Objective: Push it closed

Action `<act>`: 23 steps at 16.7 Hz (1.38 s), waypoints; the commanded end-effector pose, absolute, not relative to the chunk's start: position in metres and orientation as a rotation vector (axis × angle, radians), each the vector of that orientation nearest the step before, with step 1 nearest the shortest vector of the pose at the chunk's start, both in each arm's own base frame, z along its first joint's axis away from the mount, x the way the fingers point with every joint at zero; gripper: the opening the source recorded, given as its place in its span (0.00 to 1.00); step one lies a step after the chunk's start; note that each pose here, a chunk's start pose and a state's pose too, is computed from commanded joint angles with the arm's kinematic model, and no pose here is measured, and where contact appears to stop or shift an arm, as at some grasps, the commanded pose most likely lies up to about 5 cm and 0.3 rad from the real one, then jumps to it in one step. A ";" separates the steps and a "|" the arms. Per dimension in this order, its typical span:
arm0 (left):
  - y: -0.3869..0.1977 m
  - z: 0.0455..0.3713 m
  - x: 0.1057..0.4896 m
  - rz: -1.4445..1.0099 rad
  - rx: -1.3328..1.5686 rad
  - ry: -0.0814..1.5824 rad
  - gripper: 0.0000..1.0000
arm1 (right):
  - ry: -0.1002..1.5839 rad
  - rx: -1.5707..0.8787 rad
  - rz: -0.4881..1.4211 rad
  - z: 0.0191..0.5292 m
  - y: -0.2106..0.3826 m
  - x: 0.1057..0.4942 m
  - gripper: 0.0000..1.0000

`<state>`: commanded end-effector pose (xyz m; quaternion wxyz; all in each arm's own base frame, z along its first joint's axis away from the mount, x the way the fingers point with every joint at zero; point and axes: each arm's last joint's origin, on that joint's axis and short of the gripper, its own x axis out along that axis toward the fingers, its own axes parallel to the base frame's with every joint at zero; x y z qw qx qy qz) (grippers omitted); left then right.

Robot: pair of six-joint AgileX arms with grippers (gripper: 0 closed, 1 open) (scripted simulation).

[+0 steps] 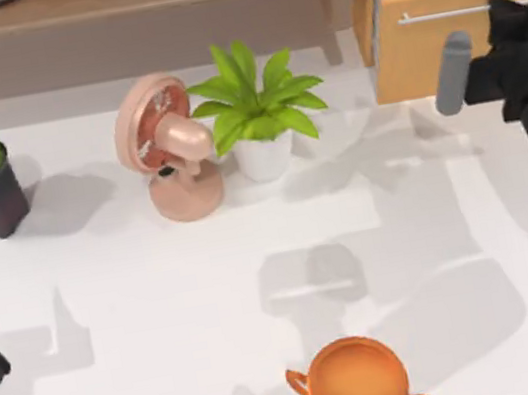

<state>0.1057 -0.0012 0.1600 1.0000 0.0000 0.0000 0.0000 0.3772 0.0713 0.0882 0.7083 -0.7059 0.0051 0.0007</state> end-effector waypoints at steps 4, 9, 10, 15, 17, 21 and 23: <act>-0.001 0.160 0.106 0.000 0.000 0.000 1.00 | 0.010 -1.565 0.004 0.089 0.073 0.376 0.00; -0.001 0.160 0.106 0.000 0.000 0.000 1.00 | 0.005 -1.568 0.003 0.089 0.074 0.403 0.00; -0.001 0.160 0.106 0.000 0.000 0.000 1.00 | 0.007 -1.568 0.004 0.088 0.073 0.410 0.00; -0.001 0.160 0.106 0.000 0.000 0.000 1.00 | 0.011 -1.565 0.005 0.088 0.072 0.438 0.00; -0.001 0.160 0.106 0.000 0.000 0.000 1.00 | 0.011 -1.565 0.004 0.088 0.072 0.439 0.00; -0.001 0.160 0.106 0.000 0.000 0.000 1.00 | 0.011 -1.565 0.004 0.088 0.072 0.439 0.15; -0.001 0.160 0.106 0.000 0.000 0.000 1.00 | 0.011 -1.565 0.004 0.088 0.072 0.439 0.30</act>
